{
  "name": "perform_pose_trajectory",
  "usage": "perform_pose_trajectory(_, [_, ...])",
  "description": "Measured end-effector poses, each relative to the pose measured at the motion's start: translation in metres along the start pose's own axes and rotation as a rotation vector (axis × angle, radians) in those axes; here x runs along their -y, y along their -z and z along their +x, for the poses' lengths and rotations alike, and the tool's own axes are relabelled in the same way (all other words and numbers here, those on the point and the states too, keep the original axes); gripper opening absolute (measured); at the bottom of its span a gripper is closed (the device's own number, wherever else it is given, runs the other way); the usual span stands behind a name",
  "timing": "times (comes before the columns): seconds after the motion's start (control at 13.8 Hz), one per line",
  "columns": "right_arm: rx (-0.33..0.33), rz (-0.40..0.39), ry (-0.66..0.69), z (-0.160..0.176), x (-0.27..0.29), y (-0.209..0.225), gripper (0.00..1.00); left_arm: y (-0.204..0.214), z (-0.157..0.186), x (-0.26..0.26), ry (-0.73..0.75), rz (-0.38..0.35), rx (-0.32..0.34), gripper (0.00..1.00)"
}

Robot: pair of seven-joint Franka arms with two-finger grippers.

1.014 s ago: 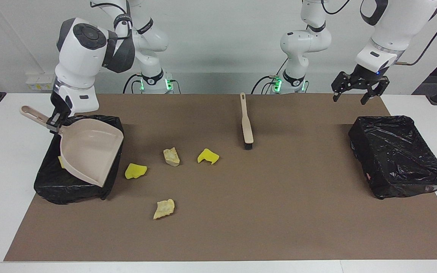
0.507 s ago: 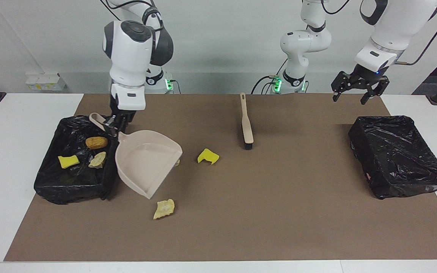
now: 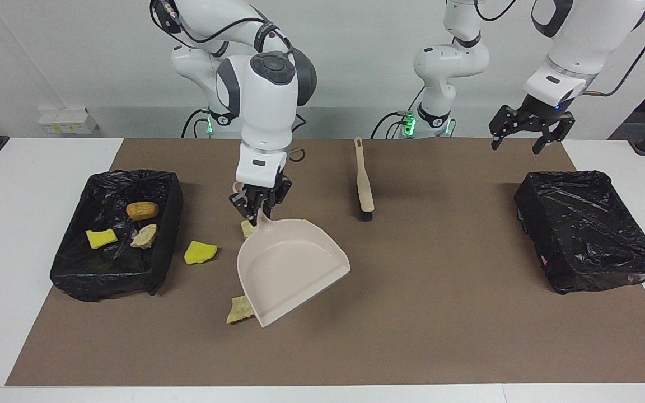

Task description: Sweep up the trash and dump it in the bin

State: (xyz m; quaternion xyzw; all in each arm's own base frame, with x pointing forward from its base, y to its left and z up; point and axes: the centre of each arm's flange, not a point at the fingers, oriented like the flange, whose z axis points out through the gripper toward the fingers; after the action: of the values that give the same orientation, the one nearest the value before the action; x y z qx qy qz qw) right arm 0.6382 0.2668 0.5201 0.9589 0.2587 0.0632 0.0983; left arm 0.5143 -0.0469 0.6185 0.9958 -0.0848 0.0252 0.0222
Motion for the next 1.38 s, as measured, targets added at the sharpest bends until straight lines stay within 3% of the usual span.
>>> perform_pose_trajectory(0.43, [-0.016,0.078,-0.33,0.046,0.07,-0.03,0.33,0.0,0.0,0.003,0.004,0.0,0.0,1.0])
perform_pose_trajectory(0.8, [0.006,0.121,-0.511,0.056,0.11,-0.045,0.33,0.0,0.0,0.005,0.008,-0.001,0.0,1.0])
perform_pose_trajectory(1.09, [0.006,0.164,-0.529,0.074,0.158,-0.079,0.33,0.0,0.0,0.005,0.007,-0.001,0.0,1.0])
perform_pose_trajectory(1.38, [0.057,0.219,-0.484,0.075,0.209,-0.11,0.33,0.0,0.0,0.005,0.007,-0.001,0.0,1.0])
